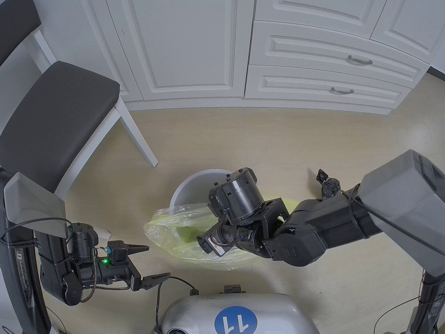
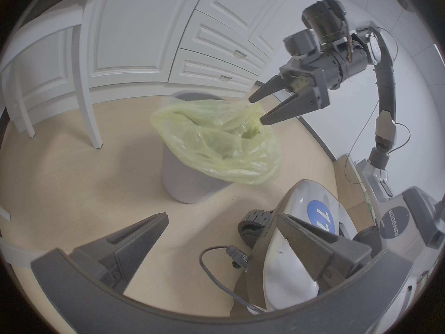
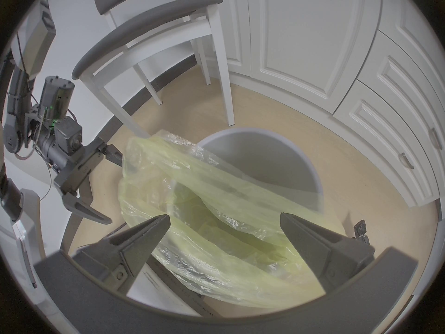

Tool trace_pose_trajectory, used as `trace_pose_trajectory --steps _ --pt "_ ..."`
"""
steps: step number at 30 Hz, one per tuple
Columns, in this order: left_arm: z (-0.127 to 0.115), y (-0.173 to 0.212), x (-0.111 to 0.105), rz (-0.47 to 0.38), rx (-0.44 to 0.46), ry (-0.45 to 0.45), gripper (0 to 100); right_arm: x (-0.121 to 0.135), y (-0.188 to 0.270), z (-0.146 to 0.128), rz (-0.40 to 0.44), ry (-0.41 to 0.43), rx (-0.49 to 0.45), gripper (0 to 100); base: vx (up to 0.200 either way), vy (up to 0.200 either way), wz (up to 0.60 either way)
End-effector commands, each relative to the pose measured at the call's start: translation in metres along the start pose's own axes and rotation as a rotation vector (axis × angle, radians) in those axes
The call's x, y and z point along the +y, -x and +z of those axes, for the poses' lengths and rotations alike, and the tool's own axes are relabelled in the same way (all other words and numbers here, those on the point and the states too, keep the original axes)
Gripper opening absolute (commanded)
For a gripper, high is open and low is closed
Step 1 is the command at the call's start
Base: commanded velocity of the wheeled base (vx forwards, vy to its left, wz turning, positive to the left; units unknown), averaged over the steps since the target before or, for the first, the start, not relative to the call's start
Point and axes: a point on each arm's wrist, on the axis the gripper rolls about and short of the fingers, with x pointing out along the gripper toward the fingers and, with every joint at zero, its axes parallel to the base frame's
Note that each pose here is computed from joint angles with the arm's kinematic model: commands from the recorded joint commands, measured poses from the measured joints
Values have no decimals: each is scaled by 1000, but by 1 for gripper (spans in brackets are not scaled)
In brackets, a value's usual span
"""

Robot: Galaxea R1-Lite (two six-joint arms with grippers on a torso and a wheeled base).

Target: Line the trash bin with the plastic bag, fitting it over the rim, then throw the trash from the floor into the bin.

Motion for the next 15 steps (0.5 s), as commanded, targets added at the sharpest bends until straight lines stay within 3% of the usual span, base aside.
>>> trace_pose_trajectory --steps 1,9,10,15 --pt "-7 0 -2 -24 18 -5 100 3 -16 -6 -1 11 23 100 0 0 0" --pt "-6 0 -2 -26 17 -8 100 -4 -29 -11 -10 38 41 100 0 0 0" --pt "-6 0 -2 -26 17 -8 100 -4 -30 -11 -10 38 39 0 0 0 0" --pt "-6 0 -1 -25 13 -12 100 -7 -32 -1 -18 14 3 0 0 0 0"
